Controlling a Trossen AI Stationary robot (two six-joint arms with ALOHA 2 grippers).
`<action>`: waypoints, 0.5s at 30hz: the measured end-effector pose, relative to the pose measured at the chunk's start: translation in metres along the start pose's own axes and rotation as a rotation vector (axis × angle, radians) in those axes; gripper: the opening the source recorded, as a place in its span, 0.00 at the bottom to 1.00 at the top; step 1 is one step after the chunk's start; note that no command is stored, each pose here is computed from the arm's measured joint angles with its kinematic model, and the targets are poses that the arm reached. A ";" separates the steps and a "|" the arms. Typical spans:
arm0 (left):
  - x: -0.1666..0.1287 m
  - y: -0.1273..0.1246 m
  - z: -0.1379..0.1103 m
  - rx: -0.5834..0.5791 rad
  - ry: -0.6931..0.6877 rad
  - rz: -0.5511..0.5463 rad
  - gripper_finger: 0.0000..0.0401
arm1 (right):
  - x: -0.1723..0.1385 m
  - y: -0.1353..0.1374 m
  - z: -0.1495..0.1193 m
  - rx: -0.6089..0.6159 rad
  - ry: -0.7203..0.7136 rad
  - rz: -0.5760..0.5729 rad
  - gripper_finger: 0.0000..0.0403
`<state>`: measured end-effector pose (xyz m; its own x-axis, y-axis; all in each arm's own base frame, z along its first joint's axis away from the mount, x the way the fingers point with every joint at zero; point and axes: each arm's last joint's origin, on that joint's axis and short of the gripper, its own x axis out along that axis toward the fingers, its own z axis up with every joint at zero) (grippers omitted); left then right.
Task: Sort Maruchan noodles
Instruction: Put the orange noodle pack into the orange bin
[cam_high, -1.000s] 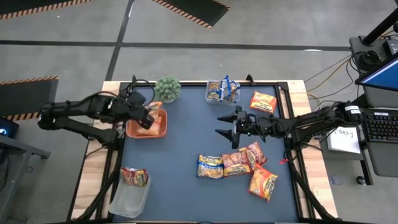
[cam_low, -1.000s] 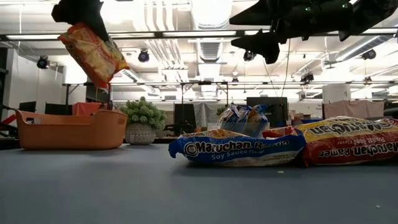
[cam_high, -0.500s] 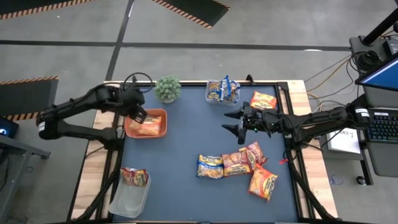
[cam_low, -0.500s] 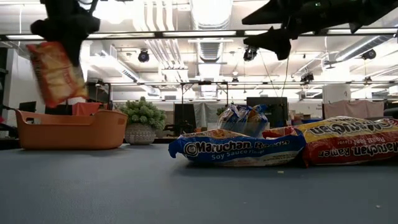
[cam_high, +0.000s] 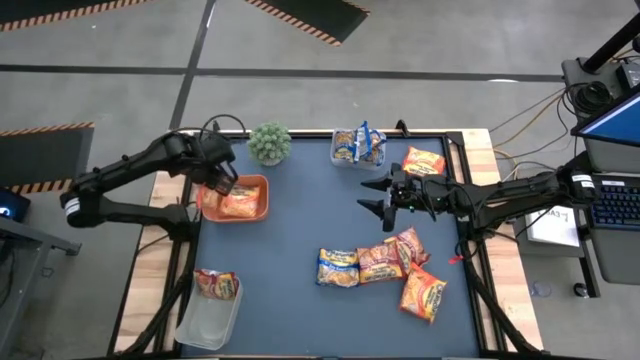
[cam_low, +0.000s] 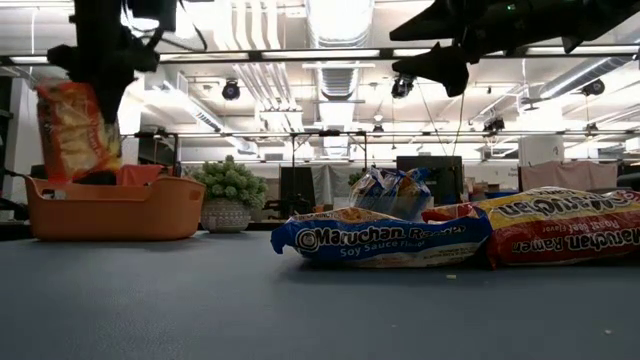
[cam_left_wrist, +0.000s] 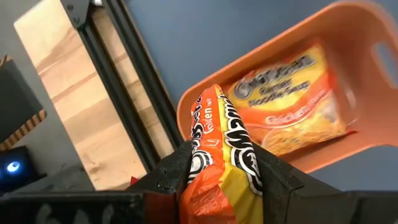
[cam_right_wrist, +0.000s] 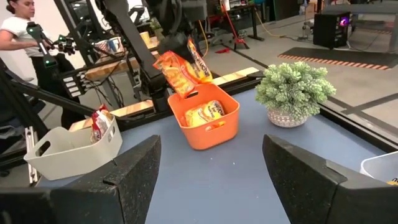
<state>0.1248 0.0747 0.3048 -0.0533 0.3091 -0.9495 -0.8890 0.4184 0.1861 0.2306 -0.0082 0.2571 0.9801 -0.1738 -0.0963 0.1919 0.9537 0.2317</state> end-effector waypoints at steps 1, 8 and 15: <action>0.005 -0.001 -0.001 0.005 0.013 0.010 0.26 | 0.000 0.000 0.000 0.000 0.000 0.000 0.67; 0.025 -0.007 -0.005 0.016 0.057 0.018 0.26 | 0.000 0.000 0.000 0.000 0.000 0.000 0.66; 0.030 -0.011 -0.001 0.023 0.069 0.007 0.26 | 0.000 0.000 0.000 0.000 0.000 0.000 0.67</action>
<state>0.1326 0.0781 0.2734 -0.0913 0.2527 -0.9632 -0.8779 0.4362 0.1977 0.2306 -0.0082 0.2571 0.9802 -0.1734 -0.0961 0.1914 0.9537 0.2318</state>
